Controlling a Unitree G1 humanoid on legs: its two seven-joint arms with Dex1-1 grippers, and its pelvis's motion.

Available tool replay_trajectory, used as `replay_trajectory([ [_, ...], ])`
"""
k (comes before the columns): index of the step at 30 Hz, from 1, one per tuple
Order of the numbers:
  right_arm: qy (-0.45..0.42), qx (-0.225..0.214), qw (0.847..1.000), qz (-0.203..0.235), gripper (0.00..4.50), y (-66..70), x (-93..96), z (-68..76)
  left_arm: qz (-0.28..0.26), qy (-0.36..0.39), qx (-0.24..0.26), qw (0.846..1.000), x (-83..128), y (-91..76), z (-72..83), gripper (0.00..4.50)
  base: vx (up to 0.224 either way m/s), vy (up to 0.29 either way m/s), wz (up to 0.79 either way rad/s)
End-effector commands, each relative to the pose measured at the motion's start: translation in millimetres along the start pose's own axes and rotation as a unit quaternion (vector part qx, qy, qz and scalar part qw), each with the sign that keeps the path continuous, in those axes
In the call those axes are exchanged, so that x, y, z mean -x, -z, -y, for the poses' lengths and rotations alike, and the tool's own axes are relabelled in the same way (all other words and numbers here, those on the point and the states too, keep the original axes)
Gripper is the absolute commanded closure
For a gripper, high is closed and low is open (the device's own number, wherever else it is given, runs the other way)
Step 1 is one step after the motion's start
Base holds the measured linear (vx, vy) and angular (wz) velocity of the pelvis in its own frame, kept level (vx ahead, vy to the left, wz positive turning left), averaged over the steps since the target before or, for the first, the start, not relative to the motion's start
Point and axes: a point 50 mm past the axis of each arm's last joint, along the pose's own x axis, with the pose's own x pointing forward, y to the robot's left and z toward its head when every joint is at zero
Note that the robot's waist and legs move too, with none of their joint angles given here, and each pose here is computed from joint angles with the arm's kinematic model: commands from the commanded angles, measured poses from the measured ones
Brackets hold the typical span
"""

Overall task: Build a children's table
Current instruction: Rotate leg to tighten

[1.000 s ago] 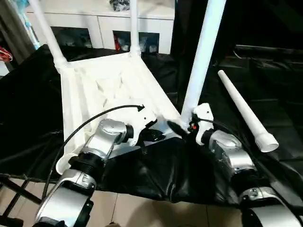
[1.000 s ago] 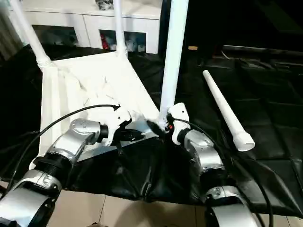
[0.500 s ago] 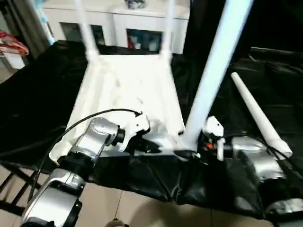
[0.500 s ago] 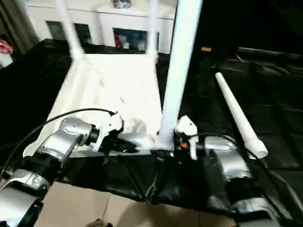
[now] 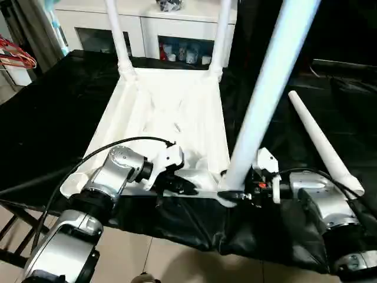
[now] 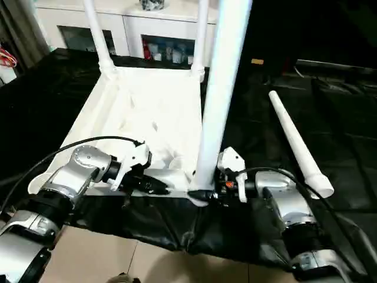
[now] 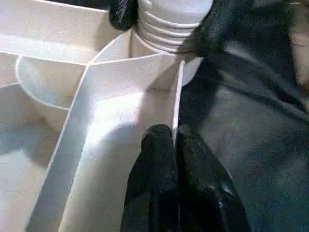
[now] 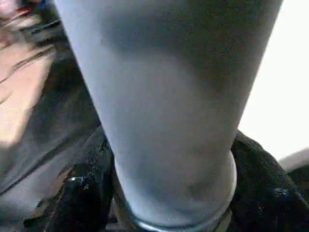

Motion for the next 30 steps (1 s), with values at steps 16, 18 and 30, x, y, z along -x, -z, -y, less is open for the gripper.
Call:
replay_trajectory([
  [16, 0.187, -0.1, 0.977, 0.0, 1.05, 14.5, -71.7, -2.6, 0.086, -0.109, 0.01, 0.99, -55.8, -53.2, -2.8, 4.5, 0.0, 0.0, 0.0],
  [18, 0.177, -0.092, 0.98, 0.002, 0.98, 13.5, -69.4, -1.7, 0.09, -0.101, 0.007, 0.991, -55.0, -52.6, -1.6, 4.5, 0.0, 0.0, 0.0],
  [30, -0.033, -0.002, 0.999, 0.003, 0.73, 9.7, -24.0, -13.0, 0.078, 0.008, -0.031, 0.996, -22.1, -34.7, 5.6, 4.5, 0.0, 0.0, 0.0],
])
